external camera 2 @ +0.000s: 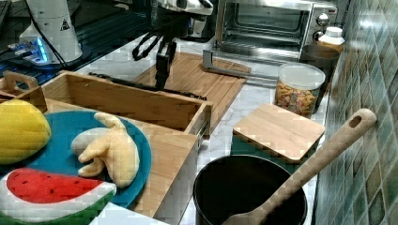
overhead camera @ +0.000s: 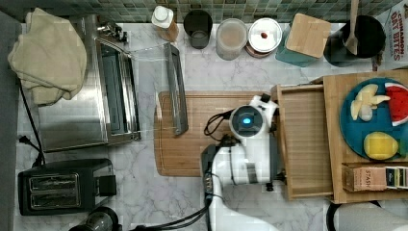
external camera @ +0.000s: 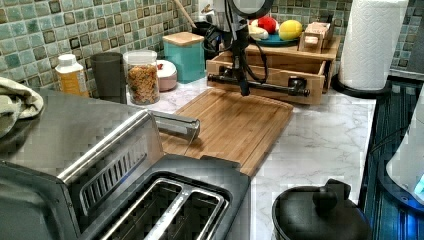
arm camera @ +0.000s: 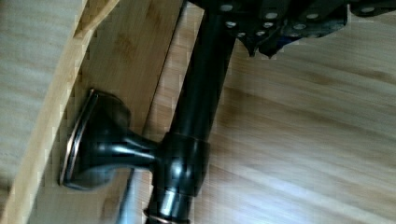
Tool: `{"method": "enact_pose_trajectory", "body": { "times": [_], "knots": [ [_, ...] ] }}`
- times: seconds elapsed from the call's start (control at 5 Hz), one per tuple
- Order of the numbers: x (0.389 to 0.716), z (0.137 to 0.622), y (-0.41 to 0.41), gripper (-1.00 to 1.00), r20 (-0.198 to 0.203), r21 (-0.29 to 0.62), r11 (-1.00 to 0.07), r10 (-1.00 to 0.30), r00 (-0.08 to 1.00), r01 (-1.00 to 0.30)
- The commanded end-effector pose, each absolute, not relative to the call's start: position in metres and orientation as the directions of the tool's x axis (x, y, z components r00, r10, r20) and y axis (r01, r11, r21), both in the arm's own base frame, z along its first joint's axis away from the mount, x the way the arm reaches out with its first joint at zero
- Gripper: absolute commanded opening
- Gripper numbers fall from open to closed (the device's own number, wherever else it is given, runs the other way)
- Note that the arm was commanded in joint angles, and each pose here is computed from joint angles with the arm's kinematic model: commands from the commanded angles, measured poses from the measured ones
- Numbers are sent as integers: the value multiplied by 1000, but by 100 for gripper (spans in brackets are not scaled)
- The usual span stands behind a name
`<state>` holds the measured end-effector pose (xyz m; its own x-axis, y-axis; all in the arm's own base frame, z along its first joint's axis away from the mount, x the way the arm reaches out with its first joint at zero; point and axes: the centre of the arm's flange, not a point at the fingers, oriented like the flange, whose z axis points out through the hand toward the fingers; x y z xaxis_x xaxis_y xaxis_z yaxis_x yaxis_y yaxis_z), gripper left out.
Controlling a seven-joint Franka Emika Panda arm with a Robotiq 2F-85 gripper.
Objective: Close the drawer.
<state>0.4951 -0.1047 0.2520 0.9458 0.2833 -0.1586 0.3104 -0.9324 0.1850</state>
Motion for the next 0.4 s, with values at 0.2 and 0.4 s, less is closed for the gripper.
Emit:
{"method": "enact_pose_trajectory", "body": {
  "times": [0.2, 0.4],
  "knots": [
    [440, 325, -388, -100, -47, 316, -948, -53, 998, -36],
    [429, 325, -385, -100, -11, 311, -947, -91, 996, -83]
  ]
}}
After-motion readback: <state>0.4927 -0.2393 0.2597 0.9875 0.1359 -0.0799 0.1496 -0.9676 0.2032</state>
